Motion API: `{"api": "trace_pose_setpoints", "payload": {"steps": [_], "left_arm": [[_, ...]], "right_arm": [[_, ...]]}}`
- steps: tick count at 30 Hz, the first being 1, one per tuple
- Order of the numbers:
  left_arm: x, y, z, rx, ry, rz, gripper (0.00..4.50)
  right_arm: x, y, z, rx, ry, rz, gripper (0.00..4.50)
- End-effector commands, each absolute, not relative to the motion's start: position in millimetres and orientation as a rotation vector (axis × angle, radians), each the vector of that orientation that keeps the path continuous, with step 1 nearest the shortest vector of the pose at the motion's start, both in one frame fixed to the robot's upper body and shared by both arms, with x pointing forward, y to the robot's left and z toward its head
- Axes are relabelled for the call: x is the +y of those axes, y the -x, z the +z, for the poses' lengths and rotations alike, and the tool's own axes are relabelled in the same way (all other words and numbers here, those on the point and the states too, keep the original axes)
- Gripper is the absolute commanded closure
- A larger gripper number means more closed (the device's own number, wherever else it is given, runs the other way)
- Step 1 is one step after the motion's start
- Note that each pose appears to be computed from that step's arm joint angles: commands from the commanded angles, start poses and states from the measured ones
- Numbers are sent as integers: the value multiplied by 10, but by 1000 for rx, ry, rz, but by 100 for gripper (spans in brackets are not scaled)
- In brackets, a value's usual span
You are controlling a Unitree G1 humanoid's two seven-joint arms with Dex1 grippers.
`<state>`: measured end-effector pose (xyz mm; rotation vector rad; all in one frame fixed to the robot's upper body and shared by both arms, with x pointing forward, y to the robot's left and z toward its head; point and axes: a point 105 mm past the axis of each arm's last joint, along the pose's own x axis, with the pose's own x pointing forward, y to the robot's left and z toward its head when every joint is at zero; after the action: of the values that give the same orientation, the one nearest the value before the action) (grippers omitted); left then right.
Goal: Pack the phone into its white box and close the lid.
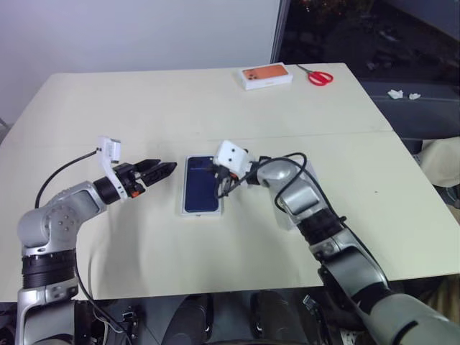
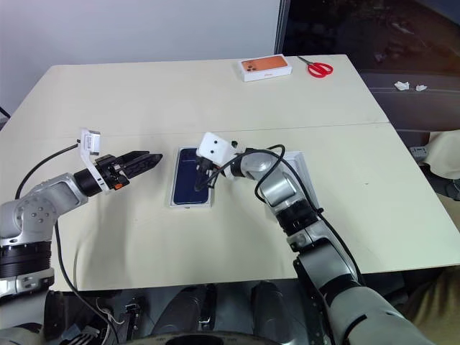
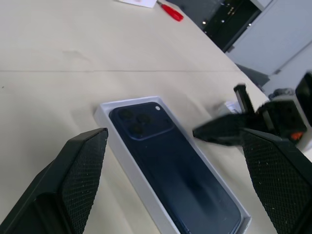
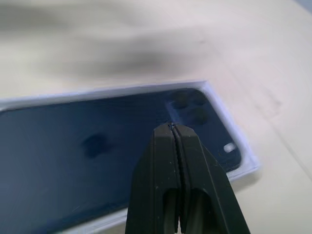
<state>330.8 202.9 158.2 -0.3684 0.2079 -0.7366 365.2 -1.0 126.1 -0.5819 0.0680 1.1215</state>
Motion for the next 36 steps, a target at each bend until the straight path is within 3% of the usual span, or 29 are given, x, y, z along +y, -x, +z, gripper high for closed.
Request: {"api": "trace_pose_setpoints", "payload": {"steps": [1,5,8,15,20,29,36], "left_arm": [[2117,-3291,1595,202,316,-720,0],[2226,-3264,1570,223,327,-705,0],[2263,-3275,1405,277,300,-667,81],[2226,-3423,1092,331,175,-556,442],[2110,-3482,808,442,84,-565,447],[1403,-3424,547,576,-32,-805,447],[983,-3459,589,562,-6,-907,447]], "right_arm": [[-93,-3623,1435,23,559,1112,444],[-379,-3648,1473,58,561,1056,444],[-477,-3635,1391,90,584,1039,450],[-487,-3690,1219,98,718,983,450],[-443,-3686,1157,93,775,990,450],[-401,-3530,1065,124,802,1093,450],[-588,-3480,1070,170,816,1081,450]]}}
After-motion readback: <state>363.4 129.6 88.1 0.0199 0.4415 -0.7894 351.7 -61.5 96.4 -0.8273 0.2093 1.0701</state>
